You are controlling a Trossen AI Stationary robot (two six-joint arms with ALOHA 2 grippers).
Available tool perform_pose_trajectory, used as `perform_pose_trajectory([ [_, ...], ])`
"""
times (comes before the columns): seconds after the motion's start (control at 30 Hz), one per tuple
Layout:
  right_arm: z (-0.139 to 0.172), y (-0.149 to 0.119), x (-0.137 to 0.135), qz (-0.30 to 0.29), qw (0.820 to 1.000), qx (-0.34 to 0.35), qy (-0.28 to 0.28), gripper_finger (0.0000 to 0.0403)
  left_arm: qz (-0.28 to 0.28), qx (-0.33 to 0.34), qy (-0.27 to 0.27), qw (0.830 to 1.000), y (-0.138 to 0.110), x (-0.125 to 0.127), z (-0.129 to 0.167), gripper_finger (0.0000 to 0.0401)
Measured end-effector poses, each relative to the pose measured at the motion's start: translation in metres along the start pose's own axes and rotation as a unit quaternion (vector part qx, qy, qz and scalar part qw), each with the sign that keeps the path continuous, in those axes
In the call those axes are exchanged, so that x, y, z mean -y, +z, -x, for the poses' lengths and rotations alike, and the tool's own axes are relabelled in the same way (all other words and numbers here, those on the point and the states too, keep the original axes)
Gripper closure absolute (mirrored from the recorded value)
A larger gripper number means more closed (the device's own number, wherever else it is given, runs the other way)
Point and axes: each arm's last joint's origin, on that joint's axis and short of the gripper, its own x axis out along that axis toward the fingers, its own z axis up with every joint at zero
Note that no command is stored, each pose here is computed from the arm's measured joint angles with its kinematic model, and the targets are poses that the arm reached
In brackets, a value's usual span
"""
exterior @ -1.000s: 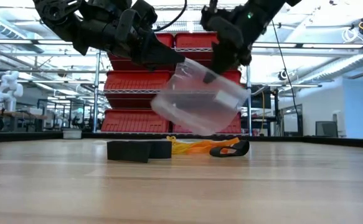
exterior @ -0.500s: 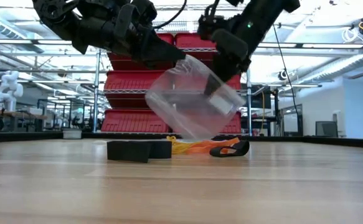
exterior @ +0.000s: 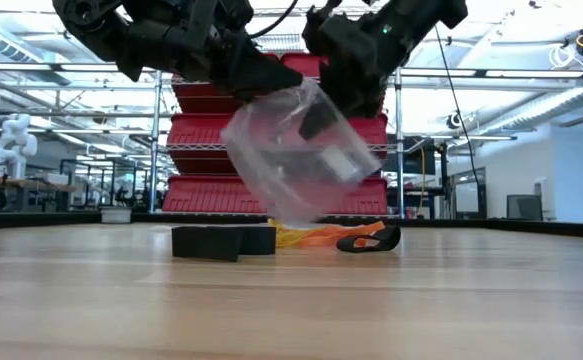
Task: Sort rubber bands
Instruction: Open the right transparent zip lock bag
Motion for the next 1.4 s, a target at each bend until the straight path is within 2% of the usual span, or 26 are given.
perform_pose_trajectory([
  [0.17,0.010,0.002,0.001,-0.001,1.000,0.002,0.000,0.0272,-0.001,0.014,0.000,1.000,0.003,0.003,0.000,0.0399],
  [0.3,0.032,0.008,0.004,-0.004,1.000,0.018,0.005,0.0265,0.013,0.028,-0.001,1.000,0.006,0.004,-0.001,0.0399],
  [0.47,0.037,0.012,0.004,0.012,0.999,0.037,0.010,0.0293,0.018,0.039,0.008,0.999,0.008,0.005,-0.001,0.0399],
  [0.7,0.026,0.007,0.003,0.045,0.999,0.027,-0.007,0.0394,0.015,0.052,0.015,0.998,0.012,0.011,-0.001,0.0399],
  [0.83,0.023,0.005,0.003,0.048,0.998,0.050,0.003,0.0400,0.013,0.065,0.016,0.998,0.015,0.014,-0.001,0.0399],
  [1.03,0.018,0.002,0.000,0.052,0.993,0.090,0.058,0.0402,0.013,0.069,0.026,0.997,0.016,0.014,-0.001,0.0399],
  [1.2,0.016,0.003,0.002,0.013,0.992,0.106,0.064,0.0384,0.013,0.073,0.029,0.997,0.016,0.014,-0.001,0.0399],
  [1.4,0.016,0.004,0.002,0.001,0.992,0.109,0.066,0.0308,0.013,0.072,0.029,0.997,0.016,0.014,-0.001,0.0399],
])
